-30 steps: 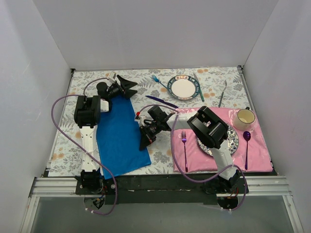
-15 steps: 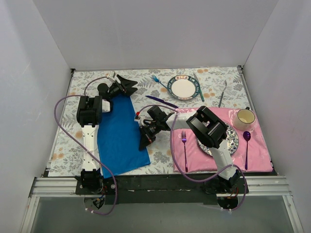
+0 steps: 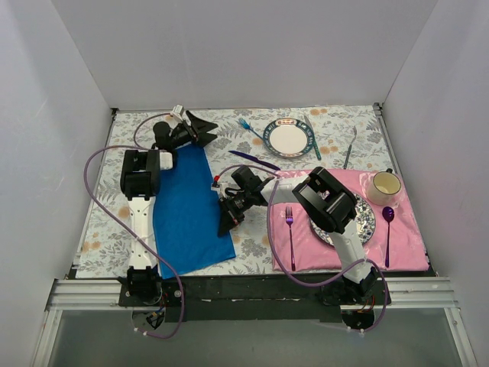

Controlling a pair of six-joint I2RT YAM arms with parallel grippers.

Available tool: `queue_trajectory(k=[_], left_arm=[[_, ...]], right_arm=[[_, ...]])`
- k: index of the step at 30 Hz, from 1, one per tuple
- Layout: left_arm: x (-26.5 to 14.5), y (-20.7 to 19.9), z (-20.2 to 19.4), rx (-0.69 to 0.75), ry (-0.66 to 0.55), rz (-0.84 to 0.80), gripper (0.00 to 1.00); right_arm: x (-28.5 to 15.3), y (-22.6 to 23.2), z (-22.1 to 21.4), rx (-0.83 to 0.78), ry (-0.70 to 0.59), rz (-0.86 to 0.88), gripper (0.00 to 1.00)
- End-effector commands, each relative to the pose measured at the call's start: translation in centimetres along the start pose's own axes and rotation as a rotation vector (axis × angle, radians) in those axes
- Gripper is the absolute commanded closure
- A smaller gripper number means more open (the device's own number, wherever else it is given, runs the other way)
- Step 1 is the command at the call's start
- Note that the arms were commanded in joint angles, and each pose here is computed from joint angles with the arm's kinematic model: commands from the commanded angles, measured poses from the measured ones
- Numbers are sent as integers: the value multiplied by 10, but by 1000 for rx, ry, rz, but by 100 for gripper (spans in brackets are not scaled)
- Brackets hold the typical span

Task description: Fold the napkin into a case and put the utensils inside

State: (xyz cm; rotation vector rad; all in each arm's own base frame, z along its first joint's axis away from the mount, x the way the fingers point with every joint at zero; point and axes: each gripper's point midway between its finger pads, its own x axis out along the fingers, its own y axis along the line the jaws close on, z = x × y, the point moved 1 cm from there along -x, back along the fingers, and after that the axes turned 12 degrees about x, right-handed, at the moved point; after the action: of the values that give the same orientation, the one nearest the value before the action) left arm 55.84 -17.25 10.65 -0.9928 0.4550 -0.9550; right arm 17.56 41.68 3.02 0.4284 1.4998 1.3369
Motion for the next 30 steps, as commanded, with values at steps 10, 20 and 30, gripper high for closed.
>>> queue_trajectory(k=[10, 20, 30], left_arm=[[-146, -36, 88, 481, 257, 468, 2], [-193, -27, 14, 521, 461, 631, 28], [-200, -34, -35, 510, 482, 685, 40]], right_arm=[[-43, 95, 68, -194, -207, 184, 77], [-41, 80, 151, -289, -364, 111, 88], [-15, 17, 128, -238, -287, 16, 94]])
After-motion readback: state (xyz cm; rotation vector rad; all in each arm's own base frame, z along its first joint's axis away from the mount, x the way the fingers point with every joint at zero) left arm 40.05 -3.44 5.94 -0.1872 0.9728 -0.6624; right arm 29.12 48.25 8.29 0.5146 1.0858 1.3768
